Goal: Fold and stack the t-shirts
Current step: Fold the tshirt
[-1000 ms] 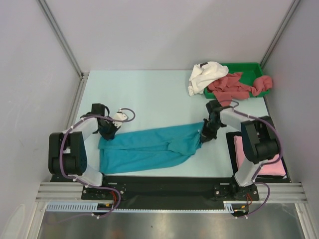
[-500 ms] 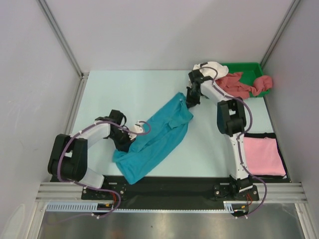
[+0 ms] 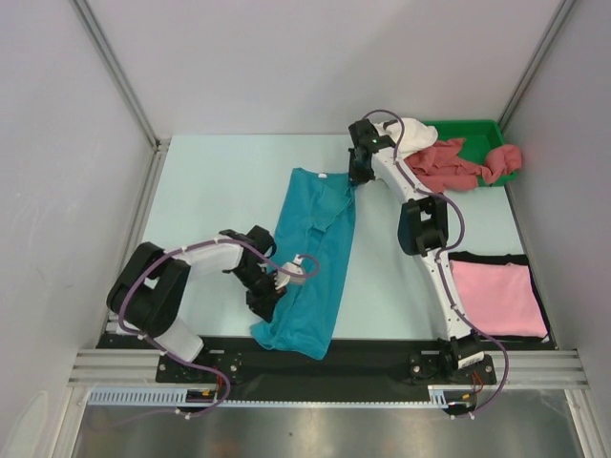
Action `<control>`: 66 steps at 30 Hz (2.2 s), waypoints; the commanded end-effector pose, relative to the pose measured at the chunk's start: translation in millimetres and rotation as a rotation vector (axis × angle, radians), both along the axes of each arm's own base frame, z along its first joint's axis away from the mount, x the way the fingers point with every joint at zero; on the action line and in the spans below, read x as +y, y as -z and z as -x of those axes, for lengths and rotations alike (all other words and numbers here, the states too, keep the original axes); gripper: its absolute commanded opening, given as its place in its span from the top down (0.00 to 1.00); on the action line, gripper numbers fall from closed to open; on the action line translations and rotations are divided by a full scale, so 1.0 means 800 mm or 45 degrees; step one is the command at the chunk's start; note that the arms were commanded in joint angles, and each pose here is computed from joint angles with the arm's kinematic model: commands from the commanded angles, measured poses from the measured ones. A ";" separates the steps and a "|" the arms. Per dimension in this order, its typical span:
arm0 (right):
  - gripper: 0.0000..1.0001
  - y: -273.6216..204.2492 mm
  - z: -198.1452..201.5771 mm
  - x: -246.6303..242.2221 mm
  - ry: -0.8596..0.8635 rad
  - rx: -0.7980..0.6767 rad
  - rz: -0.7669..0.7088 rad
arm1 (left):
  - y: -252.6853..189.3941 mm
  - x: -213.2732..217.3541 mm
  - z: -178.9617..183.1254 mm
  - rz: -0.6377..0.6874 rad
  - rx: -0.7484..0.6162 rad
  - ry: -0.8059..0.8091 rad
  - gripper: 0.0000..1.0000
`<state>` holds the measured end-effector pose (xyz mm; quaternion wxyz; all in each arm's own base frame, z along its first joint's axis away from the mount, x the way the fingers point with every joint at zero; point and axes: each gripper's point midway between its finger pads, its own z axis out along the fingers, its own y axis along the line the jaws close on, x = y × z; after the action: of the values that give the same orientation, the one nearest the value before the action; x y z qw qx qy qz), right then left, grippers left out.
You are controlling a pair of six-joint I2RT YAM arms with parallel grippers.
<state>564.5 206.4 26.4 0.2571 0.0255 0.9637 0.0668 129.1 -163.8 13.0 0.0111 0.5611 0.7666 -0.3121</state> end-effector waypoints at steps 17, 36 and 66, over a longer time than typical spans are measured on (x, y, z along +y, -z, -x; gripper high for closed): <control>0.51 -0.151 -0.049 -0.051 0.044 -0.402 0.135 | -0.048 0.020 -0.016 -0.045 -0.211 -0.013 0.43; 0.50 -0.064 0.108 -0.013 0.121 -0.018 -0.428 | -0.099 0.042 -0.017 0.166 -1.160 0.608 0.27; 1.00 0.042 -0.079 0.026 0.694 -0.060 -0.746 | -0.058 0.004 -0.014 0.244 -1.111 0.514 0.28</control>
<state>631.0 221.1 27.9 0.2970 0.3319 0.8473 0.2894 139.8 -149.8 56.4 0.3061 0.7720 0.5482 -0.0989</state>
